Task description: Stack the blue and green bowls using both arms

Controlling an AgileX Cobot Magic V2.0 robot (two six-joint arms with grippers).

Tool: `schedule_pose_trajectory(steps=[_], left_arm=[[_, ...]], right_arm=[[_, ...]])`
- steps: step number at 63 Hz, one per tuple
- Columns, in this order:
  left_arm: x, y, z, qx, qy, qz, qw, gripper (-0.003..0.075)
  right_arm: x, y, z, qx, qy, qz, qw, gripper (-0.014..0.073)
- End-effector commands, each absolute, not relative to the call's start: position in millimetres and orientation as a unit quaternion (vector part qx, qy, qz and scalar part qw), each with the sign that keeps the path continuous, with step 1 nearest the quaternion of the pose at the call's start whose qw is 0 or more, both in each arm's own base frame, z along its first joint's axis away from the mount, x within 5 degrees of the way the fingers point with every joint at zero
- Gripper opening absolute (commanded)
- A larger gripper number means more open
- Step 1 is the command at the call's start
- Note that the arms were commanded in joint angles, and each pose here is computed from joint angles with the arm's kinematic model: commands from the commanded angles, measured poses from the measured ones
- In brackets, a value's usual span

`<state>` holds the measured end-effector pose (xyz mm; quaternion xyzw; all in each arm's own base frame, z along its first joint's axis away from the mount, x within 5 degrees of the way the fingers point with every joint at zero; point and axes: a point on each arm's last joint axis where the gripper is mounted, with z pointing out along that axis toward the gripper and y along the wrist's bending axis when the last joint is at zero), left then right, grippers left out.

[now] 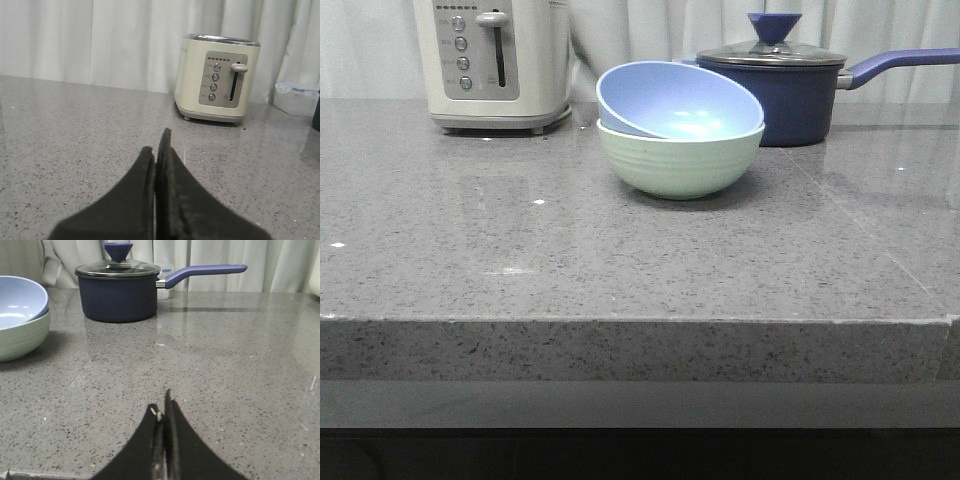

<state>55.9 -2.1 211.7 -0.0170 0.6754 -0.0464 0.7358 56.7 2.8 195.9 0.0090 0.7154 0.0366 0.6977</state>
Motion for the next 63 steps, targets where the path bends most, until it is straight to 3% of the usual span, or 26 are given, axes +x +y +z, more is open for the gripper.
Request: schedule_pose_trajectory(steps=[1,63], left_arm=[[53.7,-2.1,218.3,-0.021,0.641,-0.054,0.765,-0.002],[53.7,-2.1,218.3,-0.021,0.641,-0.054,0.765,-0.002]], right_arm=[[54.1,1.3,210.3,0.01,0.672,0.027,0.74,-0.0054],[53.7,1.1,214.2,0.025,0.655,0.044,0.754,-0.0054]])
